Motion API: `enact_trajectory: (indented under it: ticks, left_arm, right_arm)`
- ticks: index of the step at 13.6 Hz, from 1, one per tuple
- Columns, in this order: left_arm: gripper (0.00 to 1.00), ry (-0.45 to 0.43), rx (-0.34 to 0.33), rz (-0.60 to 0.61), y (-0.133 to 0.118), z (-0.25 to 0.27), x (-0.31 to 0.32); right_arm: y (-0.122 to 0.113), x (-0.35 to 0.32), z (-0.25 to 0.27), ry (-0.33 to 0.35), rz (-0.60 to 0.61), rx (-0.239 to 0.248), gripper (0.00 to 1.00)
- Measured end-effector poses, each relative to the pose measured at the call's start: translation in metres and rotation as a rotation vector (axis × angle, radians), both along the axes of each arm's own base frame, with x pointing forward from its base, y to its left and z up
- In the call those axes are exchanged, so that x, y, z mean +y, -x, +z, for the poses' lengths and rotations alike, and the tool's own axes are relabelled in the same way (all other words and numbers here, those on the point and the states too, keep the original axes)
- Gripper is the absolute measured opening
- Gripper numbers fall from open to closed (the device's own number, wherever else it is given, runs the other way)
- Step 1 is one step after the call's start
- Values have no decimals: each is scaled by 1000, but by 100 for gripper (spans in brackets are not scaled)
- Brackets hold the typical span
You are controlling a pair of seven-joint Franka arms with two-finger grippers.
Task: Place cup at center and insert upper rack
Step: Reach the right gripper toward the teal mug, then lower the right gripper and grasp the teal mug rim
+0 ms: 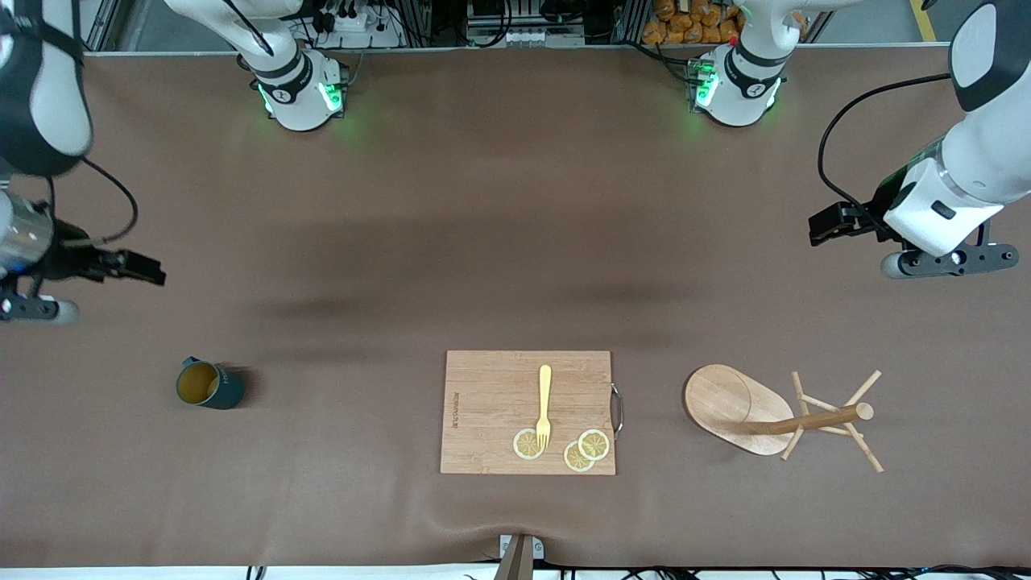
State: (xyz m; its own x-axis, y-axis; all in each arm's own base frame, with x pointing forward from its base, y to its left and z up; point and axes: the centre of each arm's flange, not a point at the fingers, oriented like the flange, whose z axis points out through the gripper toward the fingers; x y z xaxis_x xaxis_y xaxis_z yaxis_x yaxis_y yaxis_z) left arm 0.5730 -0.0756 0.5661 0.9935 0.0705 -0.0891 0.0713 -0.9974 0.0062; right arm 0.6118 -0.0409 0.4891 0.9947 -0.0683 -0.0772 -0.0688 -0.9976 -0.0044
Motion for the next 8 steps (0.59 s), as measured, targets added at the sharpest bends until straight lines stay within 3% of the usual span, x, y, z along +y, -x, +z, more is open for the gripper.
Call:
enact_trajectory:
  ticks: [8]
  left_arm:
    - [100,8,-51,13,-12,0,6]
  right_arm:
    - [-57,20,-118,22,43,-95,100]
